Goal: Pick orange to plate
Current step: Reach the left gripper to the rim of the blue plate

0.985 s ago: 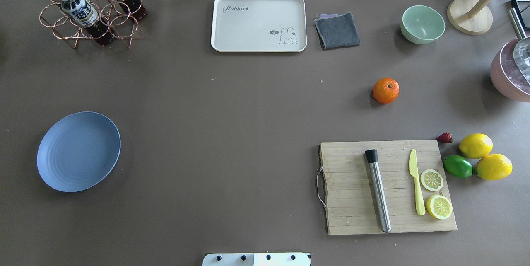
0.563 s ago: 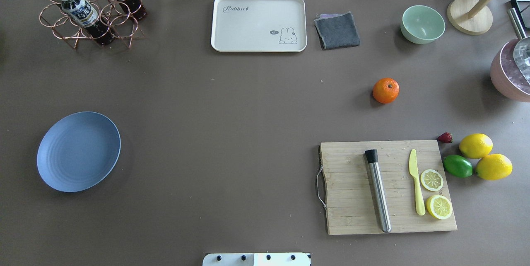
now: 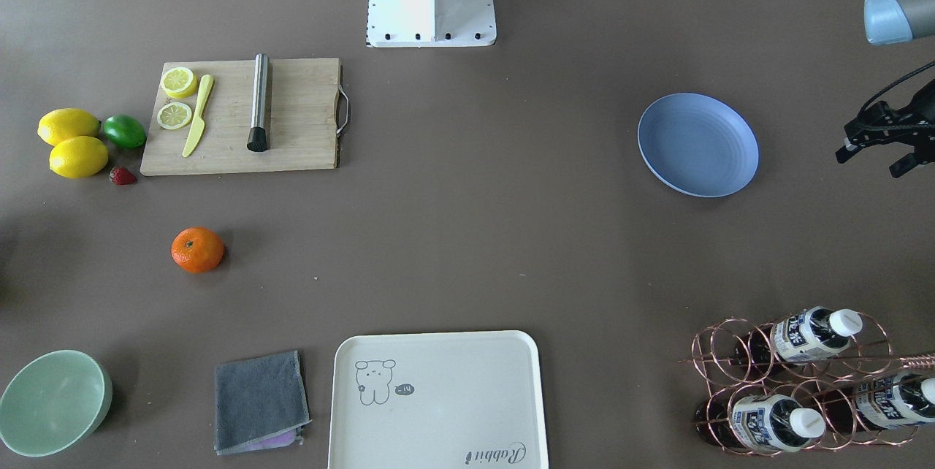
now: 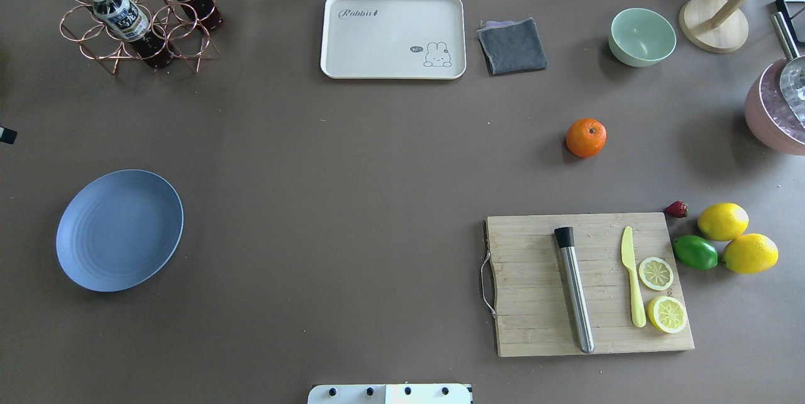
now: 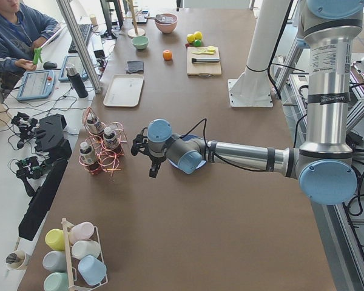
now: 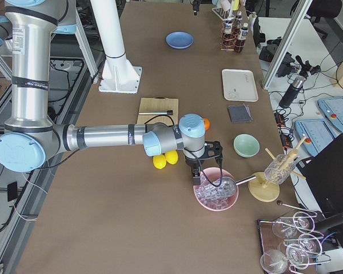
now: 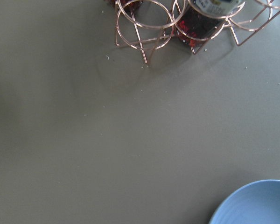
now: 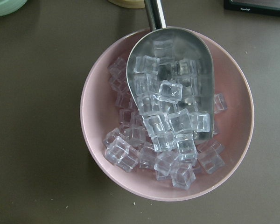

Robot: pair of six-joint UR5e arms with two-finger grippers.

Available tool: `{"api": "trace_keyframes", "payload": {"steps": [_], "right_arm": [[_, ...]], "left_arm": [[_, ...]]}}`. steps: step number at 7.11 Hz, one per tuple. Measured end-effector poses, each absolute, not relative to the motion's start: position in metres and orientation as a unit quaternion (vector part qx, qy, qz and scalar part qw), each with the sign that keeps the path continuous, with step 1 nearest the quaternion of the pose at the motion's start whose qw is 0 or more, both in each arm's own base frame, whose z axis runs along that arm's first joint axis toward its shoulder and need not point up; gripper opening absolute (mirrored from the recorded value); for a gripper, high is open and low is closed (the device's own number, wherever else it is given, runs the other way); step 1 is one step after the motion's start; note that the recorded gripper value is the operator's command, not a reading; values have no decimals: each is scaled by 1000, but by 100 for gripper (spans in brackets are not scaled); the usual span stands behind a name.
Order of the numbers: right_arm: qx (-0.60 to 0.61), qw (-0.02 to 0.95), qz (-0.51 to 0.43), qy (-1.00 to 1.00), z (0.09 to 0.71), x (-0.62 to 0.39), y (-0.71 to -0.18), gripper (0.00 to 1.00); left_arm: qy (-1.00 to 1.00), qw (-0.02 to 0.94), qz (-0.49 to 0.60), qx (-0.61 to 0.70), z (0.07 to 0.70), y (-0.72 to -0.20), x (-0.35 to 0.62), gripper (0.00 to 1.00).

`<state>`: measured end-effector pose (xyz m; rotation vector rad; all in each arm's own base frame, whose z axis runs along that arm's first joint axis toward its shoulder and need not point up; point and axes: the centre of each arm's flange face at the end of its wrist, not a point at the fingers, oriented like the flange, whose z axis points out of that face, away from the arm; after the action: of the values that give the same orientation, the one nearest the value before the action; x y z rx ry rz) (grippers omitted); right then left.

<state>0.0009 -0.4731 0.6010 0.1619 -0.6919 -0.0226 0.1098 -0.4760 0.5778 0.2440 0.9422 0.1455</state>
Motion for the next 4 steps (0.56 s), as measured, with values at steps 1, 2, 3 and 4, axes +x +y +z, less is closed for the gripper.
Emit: {"api": "trace_keyframes", "payload": {"steps": [1,2,3,4], "right_arm": [[79,936,-16,-341,597,-7,-474,100],[79,936,-20,-343,594,-13,-474,100],[82,935,-24,-344,592,-16,-474,100],[88,934,-27,-346,590,-17,-475,100]], "left_arm": [[462,877,68,114,597,-456,134,97],[472,872,65,113,613,-439,158,97],[481,867,61,112,622,-426,181,96],[487,864,61,111,627,-417,195,91]]}}
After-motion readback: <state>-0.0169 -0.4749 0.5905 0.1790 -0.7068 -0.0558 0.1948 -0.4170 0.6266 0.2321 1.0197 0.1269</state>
